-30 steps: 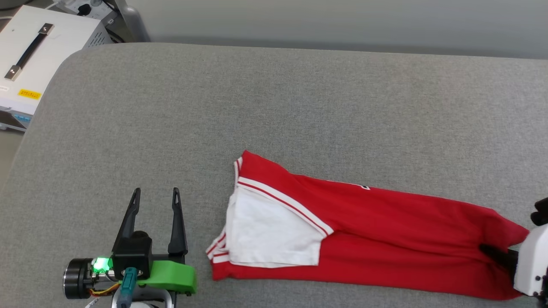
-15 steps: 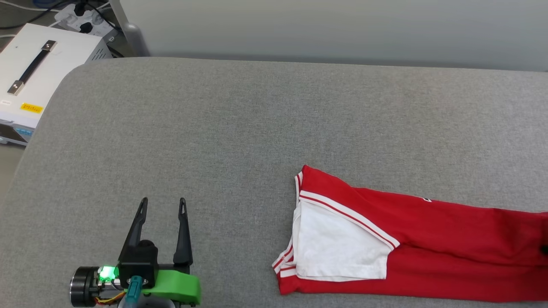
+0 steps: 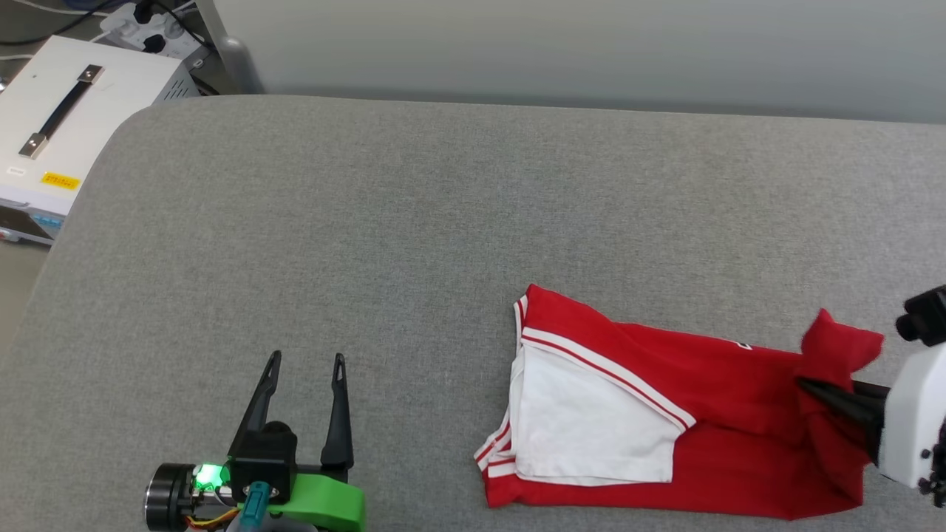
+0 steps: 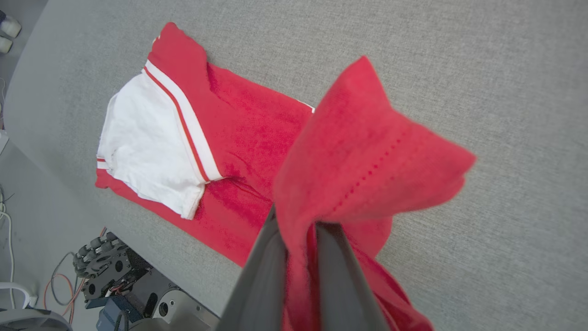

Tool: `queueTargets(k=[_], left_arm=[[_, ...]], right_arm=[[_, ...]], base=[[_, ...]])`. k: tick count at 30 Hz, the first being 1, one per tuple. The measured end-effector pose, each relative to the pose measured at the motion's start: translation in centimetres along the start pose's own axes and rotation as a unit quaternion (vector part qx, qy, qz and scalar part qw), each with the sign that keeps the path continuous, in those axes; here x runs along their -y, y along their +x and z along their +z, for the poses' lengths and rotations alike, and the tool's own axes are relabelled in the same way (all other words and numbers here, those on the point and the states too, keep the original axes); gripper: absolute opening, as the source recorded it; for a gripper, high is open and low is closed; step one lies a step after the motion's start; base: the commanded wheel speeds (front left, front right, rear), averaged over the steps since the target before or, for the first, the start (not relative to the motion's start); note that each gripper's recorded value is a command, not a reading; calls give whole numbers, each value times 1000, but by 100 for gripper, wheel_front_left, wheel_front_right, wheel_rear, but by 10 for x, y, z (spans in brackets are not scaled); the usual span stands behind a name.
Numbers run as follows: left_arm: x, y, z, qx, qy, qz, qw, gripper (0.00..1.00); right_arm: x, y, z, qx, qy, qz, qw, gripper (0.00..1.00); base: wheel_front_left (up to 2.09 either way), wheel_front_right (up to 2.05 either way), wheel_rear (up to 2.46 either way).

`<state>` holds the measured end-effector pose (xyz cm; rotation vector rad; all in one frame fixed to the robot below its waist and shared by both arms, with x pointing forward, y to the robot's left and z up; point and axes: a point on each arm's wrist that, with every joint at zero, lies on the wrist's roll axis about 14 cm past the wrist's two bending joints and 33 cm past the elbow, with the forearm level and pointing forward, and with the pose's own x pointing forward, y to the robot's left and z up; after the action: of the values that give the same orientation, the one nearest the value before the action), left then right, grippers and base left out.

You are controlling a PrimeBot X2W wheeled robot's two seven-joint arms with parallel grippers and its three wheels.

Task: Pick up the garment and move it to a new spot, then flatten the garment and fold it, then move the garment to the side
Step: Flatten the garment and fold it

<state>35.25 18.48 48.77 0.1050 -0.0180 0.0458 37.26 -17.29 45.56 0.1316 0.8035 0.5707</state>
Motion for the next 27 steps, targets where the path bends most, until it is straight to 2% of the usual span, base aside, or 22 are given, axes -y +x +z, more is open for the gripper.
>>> queueTargets(k=[12, 16, 23, 24, 26, 27], left_arm=[[-6, 6, -6, -10, 5, 9, 1000, 100], [-7, 8, -8, -13, 3, 13, 1000, 100], [-10, 9, -12, -19, 2, 21, 1000, 100], [-10, 9, -12, -20, 2, 22, 1000, 100], [-12, 9, -12, -20, 3, 25, 999, 100], [-12, 9, -12, -20, 3, 26, 999, 100]], right_arm=[[-86, 75, 12, -35, -88, 101, 990, 0], [-96, 97, 7, -53, -100, 107, 988, 0], [-91, 125, -31, -112, -111, 92, 983, 0], [-91, 127, -32, -110, -110, 93, 983, 39], [-93, 129, -30, -98, -108, 95, 985, 100], [-96, 129, -26, -82, -109, 97, 986, 100]], base=[[0, 0, 0], [0, 0, 0], [0, 0, 0], [0, 0, 0], [0, 0, 0], [0, 0, 0]])
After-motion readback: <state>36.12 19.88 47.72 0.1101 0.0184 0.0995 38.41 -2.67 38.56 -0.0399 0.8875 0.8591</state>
